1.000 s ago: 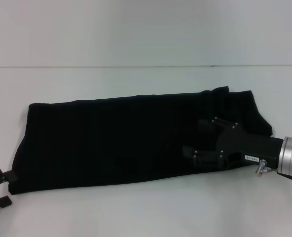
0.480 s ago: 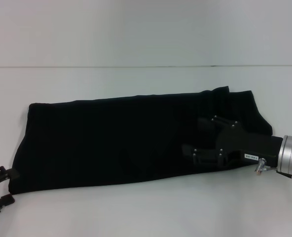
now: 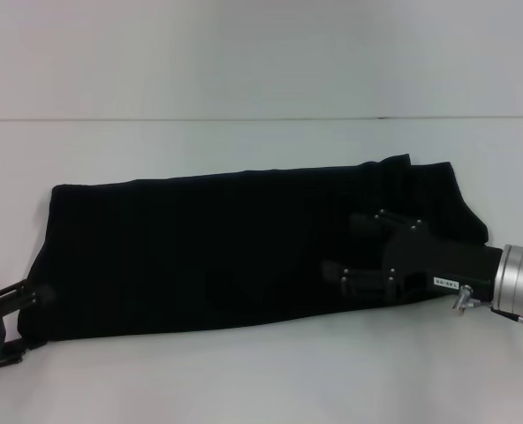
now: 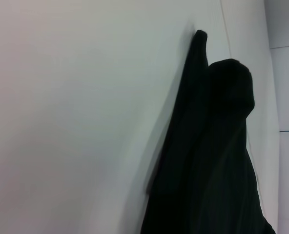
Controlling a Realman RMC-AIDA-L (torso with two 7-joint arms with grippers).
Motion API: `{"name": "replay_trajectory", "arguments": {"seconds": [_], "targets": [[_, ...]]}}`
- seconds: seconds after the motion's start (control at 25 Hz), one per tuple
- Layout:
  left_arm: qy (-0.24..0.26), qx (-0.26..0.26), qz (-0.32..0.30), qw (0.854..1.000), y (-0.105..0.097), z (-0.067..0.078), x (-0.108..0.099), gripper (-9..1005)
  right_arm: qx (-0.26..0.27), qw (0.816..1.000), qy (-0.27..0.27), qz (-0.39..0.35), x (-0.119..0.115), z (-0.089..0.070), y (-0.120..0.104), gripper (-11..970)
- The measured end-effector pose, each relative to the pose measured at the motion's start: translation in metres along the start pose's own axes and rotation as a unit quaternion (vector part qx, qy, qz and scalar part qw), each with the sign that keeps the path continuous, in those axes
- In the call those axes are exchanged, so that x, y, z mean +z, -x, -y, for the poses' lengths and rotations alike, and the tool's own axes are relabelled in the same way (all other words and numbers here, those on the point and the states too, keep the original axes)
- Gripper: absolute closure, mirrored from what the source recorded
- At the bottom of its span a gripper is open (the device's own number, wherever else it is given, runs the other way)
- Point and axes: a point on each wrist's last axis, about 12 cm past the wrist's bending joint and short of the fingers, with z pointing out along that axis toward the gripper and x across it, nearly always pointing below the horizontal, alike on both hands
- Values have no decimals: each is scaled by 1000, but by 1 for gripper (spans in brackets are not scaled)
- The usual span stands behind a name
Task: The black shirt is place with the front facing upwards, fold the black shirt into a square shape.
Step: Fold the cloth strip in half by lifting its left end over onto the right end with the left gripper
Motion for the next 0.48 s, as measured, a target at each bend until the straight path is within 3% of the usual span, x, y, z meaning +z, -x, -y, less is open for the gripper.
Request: {"name": "replay_trajectory", "arguments": {"seconds": [0.48], "targets": [[5,8,-18,1000,7,12,8,278,-1,1000,4,3,1,0,1,17]]}}
